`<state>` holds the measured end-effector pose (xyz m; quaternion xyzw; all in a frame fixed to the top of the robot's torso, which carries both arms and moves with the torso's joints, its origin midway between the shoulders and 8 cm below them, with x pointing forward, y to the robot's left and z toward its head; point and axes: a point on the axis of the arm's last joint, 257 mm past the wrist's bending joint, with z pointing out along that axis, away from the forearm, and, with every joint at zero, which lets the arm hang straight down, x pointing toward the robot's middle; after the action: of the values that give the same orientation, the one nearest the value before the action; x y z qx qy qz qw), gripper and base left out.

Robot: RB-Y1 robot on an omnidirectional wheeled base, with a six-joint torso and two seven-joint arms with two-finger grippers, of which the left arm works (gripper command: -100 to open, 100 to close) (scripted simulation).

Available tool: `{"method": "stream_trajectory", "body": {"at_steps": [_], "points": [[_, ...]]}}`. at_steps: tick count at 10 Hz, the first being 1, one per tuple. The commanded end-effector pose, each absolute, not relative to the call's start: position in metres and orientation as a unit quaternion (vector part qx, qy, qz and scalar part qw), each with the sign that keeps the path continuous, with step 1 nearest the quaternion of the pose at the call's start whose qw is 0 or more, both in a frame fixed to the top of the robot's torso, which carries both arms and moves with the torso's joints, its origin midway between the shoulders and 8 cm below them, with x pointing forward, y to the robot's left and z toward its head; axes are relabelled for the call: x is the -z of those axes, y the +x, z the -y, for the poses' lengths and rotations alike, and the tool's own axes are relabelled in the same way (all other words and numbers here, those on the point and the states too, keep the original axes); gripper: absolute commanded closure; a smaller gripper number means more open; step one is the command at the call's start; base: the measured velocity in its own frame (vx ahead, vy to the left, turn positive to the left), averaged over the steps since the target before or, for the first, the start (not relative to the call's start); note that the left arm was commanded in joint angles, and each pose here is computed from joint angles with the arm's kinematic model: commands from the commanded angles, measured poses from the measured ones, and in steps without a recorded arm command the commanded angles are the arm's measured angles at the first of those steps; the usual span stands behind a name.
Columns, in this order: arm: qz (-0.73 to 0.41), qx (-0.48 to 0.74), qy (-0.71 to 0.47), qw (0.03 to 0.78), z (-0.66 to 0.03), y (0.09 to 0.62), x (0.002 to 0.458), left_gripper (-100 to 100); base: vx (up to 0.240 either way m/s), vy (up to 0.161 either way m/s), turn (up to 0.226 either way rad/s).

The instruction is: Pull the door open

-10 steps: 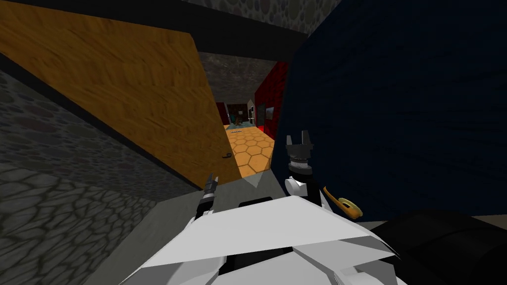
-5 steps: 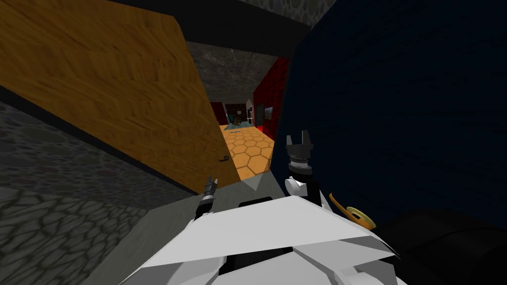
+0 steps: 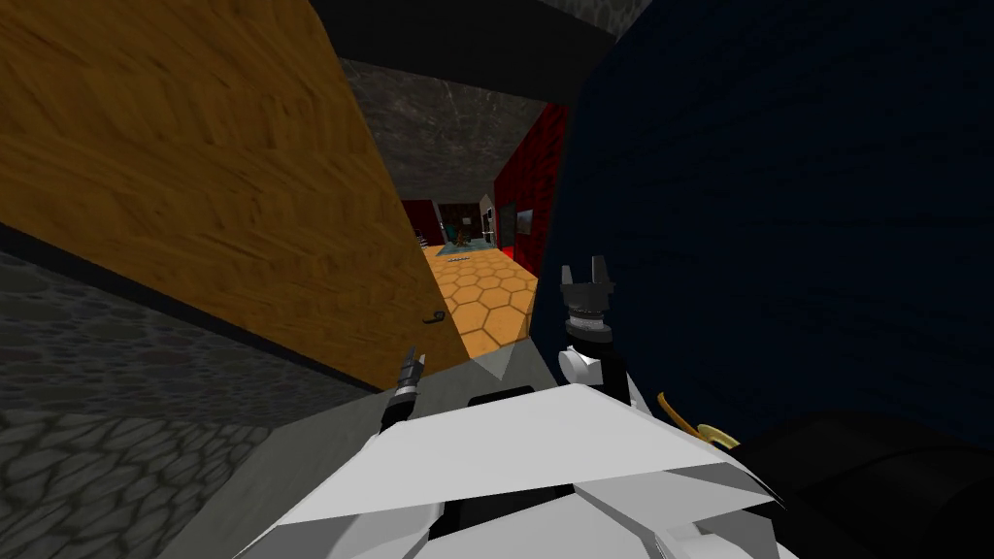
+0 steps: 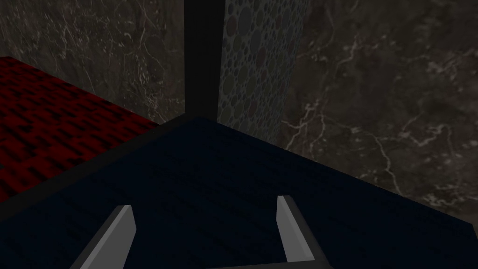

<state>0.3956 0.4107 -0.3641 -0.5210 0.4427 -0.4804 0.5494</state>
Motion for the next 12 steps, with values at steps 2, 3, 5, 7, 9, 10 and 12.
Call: {"method": "stream_trajectory", "body": {"at_steps": [2,3,5,7,9,10,12], "points": [[-0.448,0.471,-0.529,0.546,-0.417,0.391,0.375,-100,0.109,-0.005,-0.052],[-0.449,0.468,-0.531,0.546,-0.419,0.390,0.377,-100,0.082,-0.002,-0.016],[-0.453,0.460,-0.537,0.543,-0.424,0.387,0.386,-100,0.094,-0.006,-0.045],[-0.453,0.459,-0.538,0.543,-0.425,0.386,0.386,-100,0.080,-0.007,-0.022],[-0.449,0.455,-0.542,0.546,-0.433,0.382,0.388,-100,0.131,0.041,-0.087],[-0.447,0.452,-0.544,0.548,-0.438,0.380,0.388,-100,0.180,0.052,-0.071],[-0.442,0.447,-0.548,0.552,-0.447,0.375,0.390,-100,0.195,0.014,-0.091]]}}
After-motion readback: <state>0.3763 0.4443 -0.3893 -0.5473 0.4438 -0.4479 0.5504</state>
